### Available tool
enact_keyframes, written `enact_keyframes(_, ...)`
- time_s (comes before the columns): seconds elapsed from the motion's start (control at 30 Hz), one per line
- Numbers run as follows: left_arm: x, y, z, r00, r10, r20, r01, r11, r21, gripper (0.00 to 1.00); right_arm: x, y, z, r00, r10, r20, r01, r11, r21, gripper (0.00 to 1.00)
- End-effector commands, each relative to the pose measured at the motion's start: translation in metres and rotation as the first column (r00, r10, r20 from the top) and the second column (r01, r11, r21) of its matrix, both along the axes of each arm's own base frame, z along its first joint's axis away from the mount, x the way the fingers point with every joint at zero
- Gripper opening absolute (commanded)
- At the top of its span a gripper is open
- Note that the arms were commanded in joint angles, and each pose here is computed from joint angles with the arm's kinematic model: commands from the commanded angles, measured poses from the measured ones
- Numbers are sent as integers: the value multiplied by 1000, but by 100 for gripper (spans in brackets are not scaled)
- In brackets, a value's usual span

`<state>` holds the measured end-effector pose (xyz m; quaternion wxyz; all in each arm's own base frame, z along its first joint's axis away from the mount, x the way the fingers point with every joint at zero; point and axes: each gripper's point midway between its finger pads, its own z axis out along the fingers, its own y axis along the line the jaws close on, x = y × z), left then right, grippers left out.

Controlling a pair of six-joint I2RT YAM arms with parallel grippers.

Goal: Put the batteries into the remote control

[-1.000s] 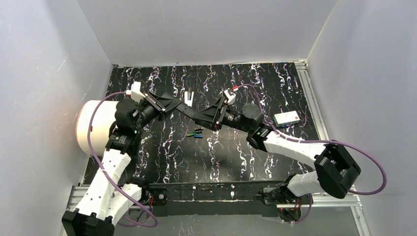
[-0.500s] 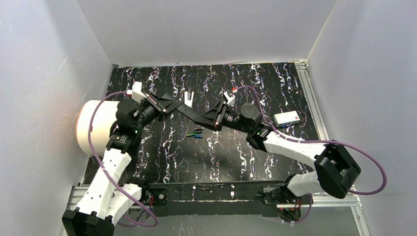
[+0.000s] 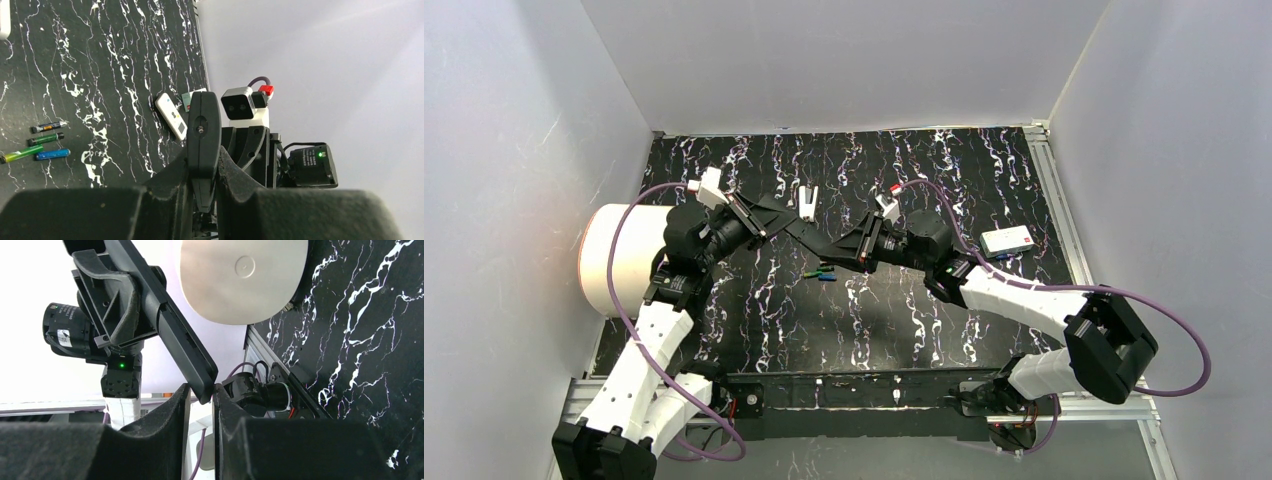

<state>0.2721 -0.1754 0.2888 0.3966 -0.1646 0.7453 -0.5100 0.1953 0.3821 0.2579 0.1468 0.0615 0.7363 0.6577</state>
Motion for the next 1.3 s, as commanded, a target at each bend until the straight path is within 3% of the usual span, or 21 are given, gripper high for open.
enact_keyframes(0.0, -3, -2, 13, 991, -53, 123, 45, 997, 65, 0, 5, -1, 10, 1000, -13, -5, 13, 1000, -10, 23)
enact_keyframes(0.13, -3, -1, 11, 987, -70, 145, 54, 993, 107, 0, 3, 1, 5, 1000, 16, -2, -16, 997, -75, 24)
enact_keyframes(0.3, -4, -4, 12, 982, -99, 159, 80, 989, 123, 0, 3, 0, 5, 1000, 18, 0, -18, 997, -70, 23)
enact_keyframes(0.53, -4, -3, 6, 982, -102, 156, 80, 986, 144, 0, 5, 0, 15, 999, -2, 54, 3, 1000, -3, 7)
enact_keyframes(0.6, -3, 0, 0, 986, -89, 143, 65, 985, 161, 0, 7, -2, 19, 997, -15, 76, 14, 1000, 17, 1)
enact_keyframes(0.9, 6, 25, -44, 999, 47, 12, -49, 956, 289, 0, 10, -13, 24, 990, -76, 121, 72, 997, 32, 1)
enact_keyframes(1.07, 7, 36, -64, 993, 107, -41, -87, 936, 340, 0, 28, -32, -20, 981, -184, 67, 192, 970, -152, 1)
enact_keyframes(1.17, 4, 35, -65, 995, 93, -37, -76, 938, 339, 0, 38, -58, -72, 962, -273, -9, 255, 909, -330, 1)
enact_keyframes(1.27, 0, 34, -62, 997, 75, -17, -65, 937, 342, 0, 44, -84, -119, 931, -357, -73, 297, 859, -418, 1)
